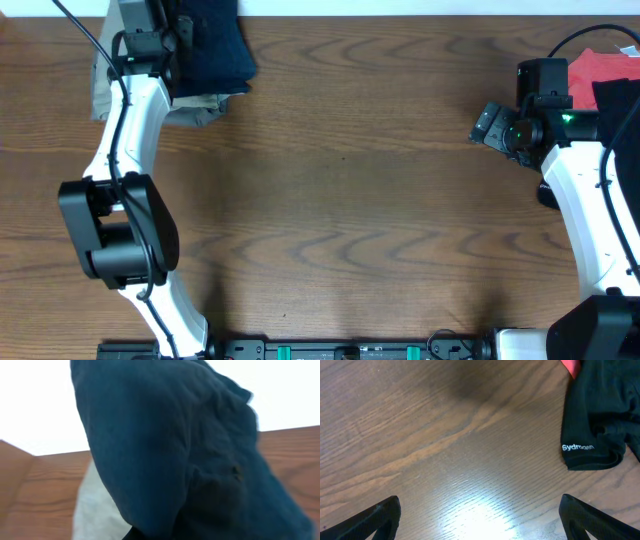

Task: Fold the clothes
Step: 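Lower the navy trousers onto the stack and adjust with left gripper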

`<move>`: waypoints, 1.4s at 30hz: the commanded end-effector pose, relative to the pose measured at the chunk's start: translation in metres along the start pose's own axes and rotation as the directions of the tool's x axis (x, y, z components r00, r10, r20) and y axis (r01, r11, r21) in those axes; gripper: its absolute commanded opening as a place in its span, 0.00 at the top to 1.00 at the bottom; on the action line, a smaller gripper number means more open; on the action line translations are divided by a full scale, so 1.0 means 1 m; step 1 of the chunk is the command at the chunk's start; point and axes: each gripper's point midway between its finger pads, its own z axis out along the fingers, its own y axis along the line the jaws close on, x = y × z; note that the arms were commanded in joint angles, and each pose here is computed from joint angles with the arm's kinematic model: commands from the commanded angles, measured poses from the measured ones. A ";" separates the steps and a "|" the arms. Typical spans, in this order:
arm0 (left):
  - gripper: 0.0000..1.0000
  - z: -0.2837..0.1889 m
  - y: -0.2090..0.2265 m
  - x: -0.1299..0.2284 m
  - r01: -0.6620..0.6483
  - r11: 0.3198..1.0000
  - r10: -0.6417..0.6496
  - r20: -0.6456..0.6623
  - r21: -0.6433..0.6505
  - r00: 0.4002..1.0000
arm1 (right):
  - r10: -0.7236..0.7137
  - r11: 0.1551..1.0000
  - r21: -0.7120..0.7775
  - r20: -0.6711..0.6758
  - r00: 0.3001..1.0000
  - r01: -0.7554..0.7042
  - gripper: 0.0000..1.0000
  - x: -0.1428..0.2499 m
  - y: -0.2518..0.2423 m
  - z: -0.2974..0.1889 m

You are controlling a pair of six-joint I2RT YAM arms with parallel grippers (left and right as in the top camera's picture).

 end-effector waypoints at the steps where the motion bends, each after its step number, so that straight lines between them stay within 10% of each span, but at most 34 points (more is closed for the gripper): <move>1: 0.94 -0.002 0.026 -0.014 -0.033 0.994 0.036 0.026 -0.107 0.999 | 0.006 1.000 0.001 0.004 1.000 -0.006 0.01 -0.001 0.000 -0.001; 33: 0.89 0.065 0.090 0.055 -0.061 0.967 0.051 -0.044 -0.248 0.998 | 0.006 1.000 0.001 0.004 1.000 -0.006 0.01 -0.001 0.000 -0.001; 35: 0.79 0.069 0.097 0.059 -0.053 0.964 0.044 -0.039 -0.261 0.998 | 0.006 1.000 0.001 0.004 1.000 -0.006 0.01 -0.001 0.000 -0.001; 39: 0.02 0.072 0.112 0.069 -0.043 0.958 0.030 -0.050 -0.284 0.998 | 0.006 1.000 0.001 0.004 1.000 -0.006 0.01 -0.001 0.000 -0.001; 42: 0.02 0.068 0.120 0.066 -0.037 0.952 0.024 -0.046 -0.305 0.999 | 0.006 1.000 0.001 0.004 1.000 -0.006 0.01 -0.001 0.000 -0.001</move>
